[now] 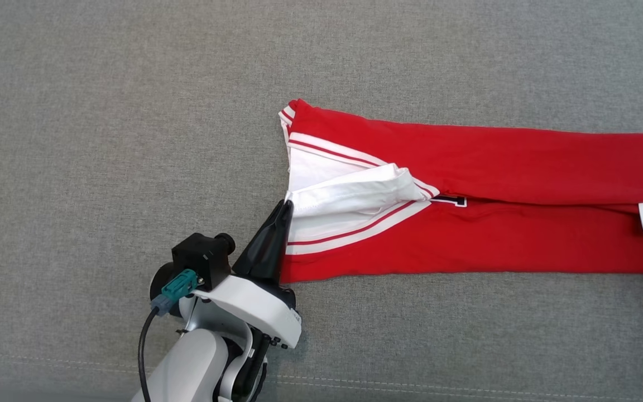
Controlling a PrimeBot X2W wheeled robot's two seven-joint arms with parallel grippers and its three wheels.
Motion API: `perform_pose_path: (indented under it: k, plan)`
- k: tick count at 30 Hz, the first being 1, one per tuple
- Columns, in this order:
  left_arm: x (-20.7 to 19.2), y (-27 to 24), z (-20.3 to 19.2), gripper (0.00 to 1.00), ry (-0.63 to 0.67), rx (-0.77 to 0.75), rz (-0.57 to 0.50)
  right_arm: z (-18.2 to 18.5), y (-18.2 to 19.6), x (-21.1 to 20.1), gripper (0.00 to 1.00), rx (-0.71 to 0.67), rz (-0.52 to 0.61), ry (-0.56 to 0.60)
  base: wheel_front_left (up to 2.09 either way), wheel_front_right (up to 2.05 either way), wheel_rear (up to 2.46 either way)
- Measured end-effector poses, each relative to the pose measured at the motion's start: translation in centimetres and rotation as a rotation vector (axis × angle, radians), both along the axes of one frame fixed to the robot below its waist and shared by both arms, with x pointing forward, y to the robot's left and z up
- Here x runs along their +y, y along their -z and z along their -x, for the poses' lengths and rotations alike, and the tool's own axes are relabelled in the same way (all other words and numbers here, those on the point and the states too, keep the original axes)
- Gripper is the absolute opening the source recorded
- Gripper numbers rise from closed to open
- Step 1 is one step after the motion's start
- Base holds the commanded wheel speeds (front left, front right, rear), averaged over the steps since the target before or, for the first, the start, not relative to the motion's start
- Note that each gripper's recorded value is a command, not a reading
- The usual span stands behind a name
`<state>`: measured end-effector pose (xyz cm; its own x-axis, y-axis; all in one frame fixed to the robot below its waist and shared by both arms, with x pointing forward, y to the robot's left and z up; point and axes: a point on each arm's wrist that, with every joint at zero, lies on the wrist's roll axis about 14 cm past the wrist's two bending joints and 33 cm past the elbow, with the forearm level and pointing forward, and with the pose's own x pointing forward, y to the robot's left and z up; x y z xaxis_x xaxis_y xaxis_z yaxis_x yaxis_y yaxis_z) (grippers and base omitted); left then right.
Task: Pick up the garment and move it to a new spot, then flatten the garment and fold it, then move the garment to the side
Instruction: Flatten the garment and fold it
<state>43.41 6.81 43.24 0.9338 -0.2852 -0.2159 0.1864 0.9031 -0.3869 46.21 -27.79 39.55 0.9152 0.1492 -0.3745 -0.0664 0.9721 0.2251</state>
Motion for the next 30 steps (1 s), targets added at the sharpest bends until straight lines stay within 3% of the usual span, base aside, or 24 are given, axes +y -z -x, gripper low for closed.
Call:
perform_pose_path:
  k: [12,20,21,22,24,25,26,30]
  plan:
    - [0.3,0.5,0.0,0.00,-0.014,0.012,-0.006,-0.2,-0.3,-1.5,0.00,-0.025,0.054,0.038,0.00,0.00,0.00]
    - [-0.5,2.4,1.1,0.00,0.027,0.103,-0.019,0.8,2.2,-0.7,0.00,0.044,0.066,0.026,0.00,0.00,0.00]
    - [-0.6,2.6,1.2,0.00,0.030,0.108,-0.021,0.9,2.5,-0.5,0.04,0.053,0.070,0.018,0.00,0.00,0.00]
    - [-0.6,2.7,1.2,0.00,0.032,0.110,-0.022,0.9,2.7,-0.3,0.19,0.057,0.067,0.019,0.00,0.00,0.00]
    - [-0.7,2.9,1.4,0.44,0.034,0.120,-0.026,0.7,2.7,0.3,0.49,0.055,0.059,0.011,0.00,0.00,0.00]
    - [-0.8,3.1,1.5,0.77,0.037,0.127,-0.028,0.5,2.6,0.5,0.84,0.051,0.058,0.006,0.00,0.00,0.00]
    - [-0.9,3.2,1.6,0.96,0.041,0.133,-0.029,0.4,2.4,0.6,1.00,0.045,0.057,0.005,0.00,0.00,0.00]
    - [-1.3,2.9,1.9,1.00,0.046,0.132,-0.028,0.3,1.5,0.4,1.00,0.021,0.068,0.006,0.00,0.00,0.00]
